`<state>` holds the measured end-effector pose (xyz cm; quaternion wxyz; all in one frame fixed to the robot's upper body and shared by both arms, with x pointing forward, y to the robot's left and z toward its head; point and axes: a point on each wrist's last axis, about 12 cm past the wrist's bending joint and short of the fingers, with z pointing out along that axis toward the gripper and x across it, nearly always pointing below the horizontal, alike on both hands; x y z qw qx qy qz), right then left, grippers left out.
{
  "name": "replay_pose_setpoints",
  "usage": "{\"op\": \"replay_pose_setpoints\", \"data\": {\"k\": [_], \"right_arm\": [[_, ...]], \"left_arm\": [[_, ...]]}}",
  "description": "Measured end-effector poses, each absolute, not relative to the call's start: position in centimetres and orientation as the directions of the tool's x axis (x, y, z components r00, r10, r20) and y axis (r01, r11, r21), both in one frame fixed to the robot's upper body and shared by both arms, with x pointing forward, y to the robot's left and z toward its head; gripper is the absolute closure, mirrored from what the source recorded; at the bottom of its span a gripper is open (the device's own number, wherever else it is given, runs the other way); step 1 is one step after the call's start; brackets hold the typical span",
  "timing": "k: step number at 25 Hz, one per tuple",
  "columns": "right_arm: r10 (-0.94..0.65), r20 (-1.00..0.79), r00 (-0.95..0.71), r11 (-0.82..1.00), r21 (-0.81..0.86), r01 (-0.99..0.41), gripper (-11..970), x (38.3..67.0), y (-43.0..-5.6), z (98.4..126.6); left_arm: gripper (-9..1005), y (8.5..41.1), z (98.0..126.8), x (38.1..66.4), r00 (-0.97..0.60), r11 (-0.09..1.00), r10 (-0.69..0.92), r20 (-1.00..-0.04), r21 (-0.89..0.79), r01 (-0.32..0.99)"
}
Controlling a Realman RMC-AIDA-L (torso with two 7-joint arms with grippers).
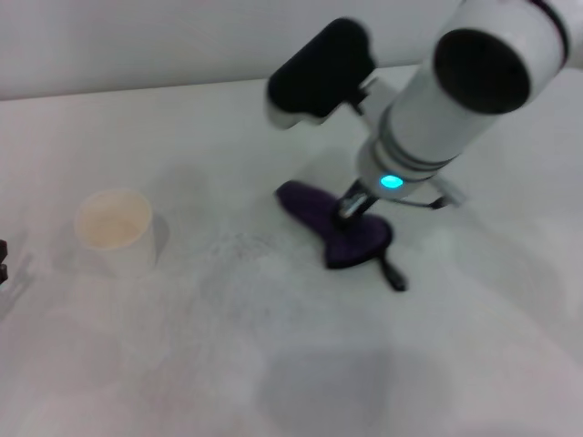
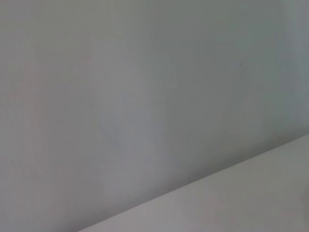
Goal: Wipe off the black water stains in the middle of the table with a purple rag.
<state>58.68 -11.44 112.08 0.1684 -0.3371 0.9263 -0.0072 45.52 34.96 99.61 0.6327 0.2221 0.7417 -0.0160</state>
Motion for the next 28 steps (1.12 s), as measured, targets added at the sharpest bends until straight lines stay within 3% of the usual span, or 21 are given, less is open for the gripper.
{"op": "replay_pose_setpoints", "data": {"k": [5,12,21,28], "right_arm": [[-0.523,-0.317,-0.791,0.852,-0.163,-0.498,856,59.3,-17.3,113.6],[-0.419,-0.344,-0.840,0.907,-0.116,-0.405,853,59.7,-21.9,114.1],[-0.356,-0.321,-0.878,0.931,-0.035,-0.365,849,60.3,-24.5,112.3],[-0.314,-0.394,-0.864,0.918,0.108,-0.382,845,60.5,-25.3,112.6]], "left_arm": [[109,34.9,99.8,45.9,-0.092,0.900,0.309,-0.946,0.260,0.351],[108,34.6,100.1,46.6,-0.074,0.894,0.313,-0.947,0.268,0.359],[108,33.8,100.8,48.1,-0.043,0.884,0.315,-0.948,0.277,0.377],[108,33.7,101.2,48.8,-0.024,0.881,0.316,-0.948,0.284,0.377]]}}
